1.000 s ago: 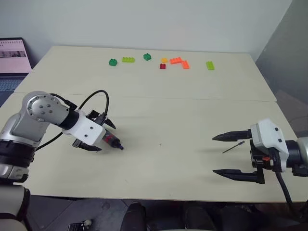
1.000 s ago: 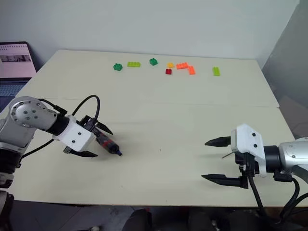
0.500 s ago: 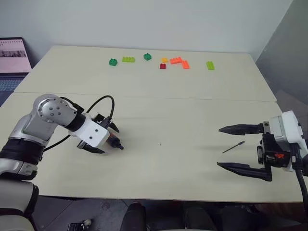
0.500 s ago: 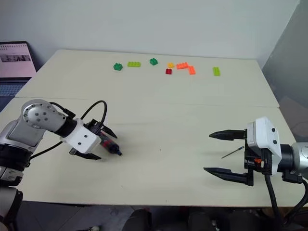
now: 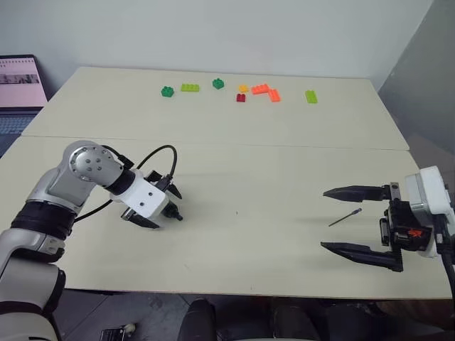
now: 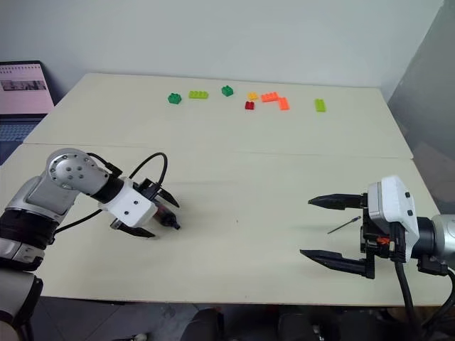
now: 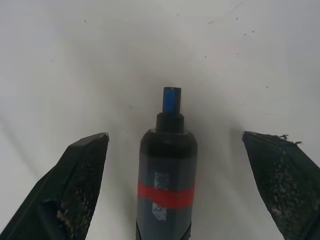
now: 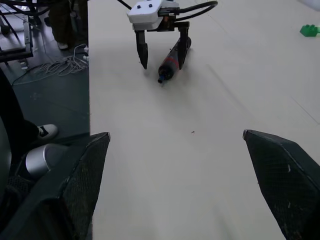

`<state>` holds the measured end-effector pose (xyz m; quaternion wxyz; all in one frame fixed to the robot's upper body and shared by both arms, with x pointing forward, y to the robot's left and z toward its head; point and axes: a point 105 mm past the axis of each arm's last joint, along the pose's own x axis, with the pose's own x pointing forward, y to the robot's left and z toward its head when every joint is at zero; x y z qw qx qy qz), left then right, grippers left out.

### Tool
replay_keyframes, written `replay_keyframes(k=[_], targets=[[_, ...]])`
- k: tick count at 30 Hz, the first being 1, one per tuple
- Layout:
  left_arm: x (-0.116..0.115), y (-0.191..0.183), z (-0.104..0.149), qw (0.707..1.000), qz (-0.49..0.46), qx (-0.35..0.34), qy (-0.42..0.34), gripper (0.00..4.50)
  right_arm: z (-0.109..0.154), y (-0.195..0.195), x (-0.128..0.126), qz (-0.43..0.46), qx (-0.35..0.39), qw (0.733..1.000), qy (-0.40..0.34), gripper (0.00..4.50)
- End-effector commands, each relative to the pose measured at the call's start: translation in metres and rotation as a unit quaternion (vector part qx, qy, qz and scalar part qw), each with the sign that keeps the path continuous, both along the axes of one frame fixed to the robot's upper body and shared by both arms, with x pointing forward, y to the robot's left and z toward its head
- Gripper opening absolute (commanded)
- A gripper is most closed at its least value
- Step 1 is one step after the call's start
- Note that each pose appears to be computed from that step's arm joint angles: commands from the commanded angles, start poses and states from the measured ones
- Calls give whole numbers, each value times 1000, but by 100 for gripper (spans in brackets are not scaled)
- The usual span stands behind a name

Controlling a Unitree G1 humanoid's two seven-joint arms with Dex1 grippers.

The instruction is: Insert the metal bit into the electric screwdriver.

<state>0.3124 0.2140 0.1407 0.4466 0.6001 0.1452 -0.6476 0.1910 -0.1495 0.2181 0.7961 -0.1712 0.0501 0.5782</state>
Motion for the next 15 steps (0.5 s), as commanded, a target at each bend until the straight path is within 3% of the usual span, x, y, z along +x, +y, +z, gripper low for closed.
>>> replay_keyframes(k=[1,11,15], targets=[[7,-3,5,999,-21,27,-14,449,7,3,-6,2,-2,1000,-12,450],[17,5,3,993,-44,111,-6,449,5,5,-13,-3,-1,1000,-2,450],[17,6,0,994,-29,109,8,449,5,6,-14,-5,0,1000,1,450]])
